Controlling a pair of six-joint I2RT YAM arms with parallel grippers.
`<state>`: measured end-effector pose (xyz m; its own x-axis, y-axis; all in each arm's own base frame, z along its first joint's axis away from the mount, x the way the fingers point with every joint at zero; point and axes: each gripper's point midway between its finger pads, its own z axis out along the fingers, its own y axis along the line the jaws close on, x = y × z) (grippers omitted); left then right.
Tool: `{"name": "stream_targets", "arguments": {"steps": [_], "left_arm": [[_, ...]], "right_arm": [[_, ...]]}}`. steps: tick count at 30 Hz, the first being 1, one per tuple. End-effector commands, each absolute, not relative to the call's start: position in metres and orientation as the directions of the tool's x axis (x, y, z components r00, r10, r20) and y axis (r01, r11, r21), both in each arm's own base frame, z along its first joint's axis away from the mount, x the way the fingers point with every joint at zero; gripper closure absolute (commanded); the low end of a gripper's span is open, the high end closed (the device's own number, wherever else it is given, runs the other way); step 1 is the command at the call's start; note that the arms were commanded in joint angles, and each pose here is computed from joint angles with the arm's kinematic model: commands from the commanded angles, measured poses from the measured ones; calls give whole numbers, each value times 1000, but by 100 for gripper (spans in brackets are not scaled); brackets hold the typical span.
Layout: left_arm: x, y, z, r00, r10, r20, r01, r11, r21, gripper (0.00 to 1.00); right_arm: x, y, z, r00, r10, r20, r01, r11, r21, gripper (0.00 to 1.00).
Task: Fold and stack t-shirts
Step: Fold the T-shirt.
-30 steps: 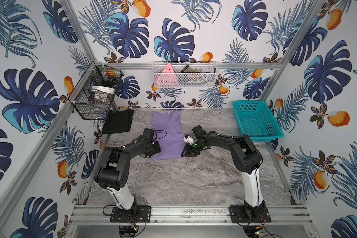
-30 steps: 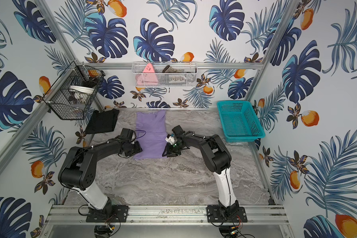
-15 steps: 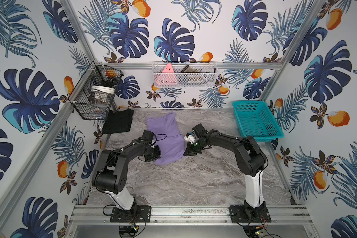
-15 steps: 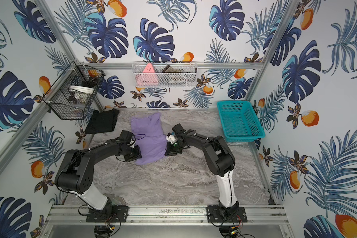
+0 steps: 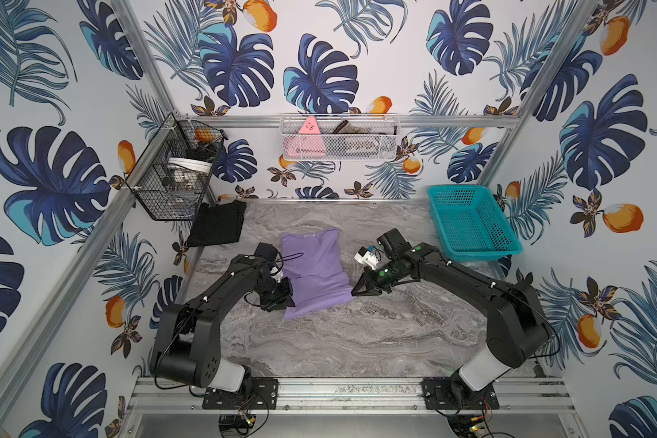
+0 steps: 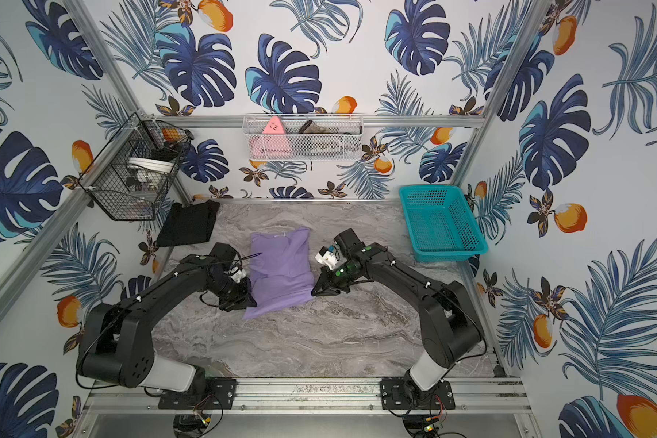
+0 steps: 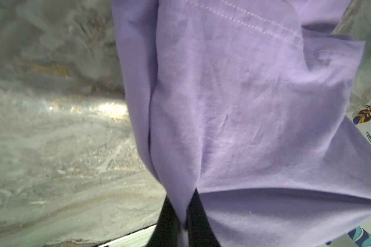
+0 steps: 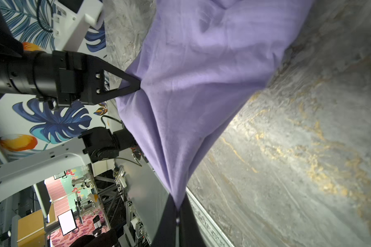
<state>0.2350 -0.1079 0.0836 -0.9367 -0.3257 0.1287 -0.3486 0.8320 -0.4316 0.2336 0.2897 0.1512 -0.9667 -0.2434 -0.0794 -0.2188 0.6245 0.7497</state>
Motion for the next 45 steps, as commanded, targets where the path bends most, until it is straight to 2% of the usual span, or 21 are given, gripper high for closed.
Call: {"name": "stream_targets", "arguments": {"steps": [1, 5, 9, 17, 27, 35, 45], "left_arm": [[206, -94, 87, -934, -315, 165, -354, 869, -345, 100], [217, -94, 98, -947, -306, 101, -322, 872, -370, 100], [265, -97, 120, -953, -302, -28, -265, 873, -409, 100], [332, -100, 136, -948, -287, -137, -206, 883, -423, 100], [374, -96, 135, -943, -251, -219, -154, 912, -379, 100], [422, -90, 131, -934, -205, -293, -103, 939, -328, 100], [454, -85, 96, -944, -222, -245, -135, 935, -328, 100]], "right_arm": [[215, 283, 160, -971, -240, -19, -168, 619, 767, 100], [215, 285, 168, -970, -240, -28, -171, 601, 781, 100], [224, 290, 162, -973, -230, -30, -165, 597, 785, 100], [257, 302, 157, -972, -216, -88, -203, 595, 778, 100], [347, 295, 158, -973, -120, -196, -228, 624, 748, 100], [376, 306, 145, -964, -143, -225, -264, 631, 729, 100], [393, 313, 120, -968, -144, -206, -249, 643, 724, 100]]}}
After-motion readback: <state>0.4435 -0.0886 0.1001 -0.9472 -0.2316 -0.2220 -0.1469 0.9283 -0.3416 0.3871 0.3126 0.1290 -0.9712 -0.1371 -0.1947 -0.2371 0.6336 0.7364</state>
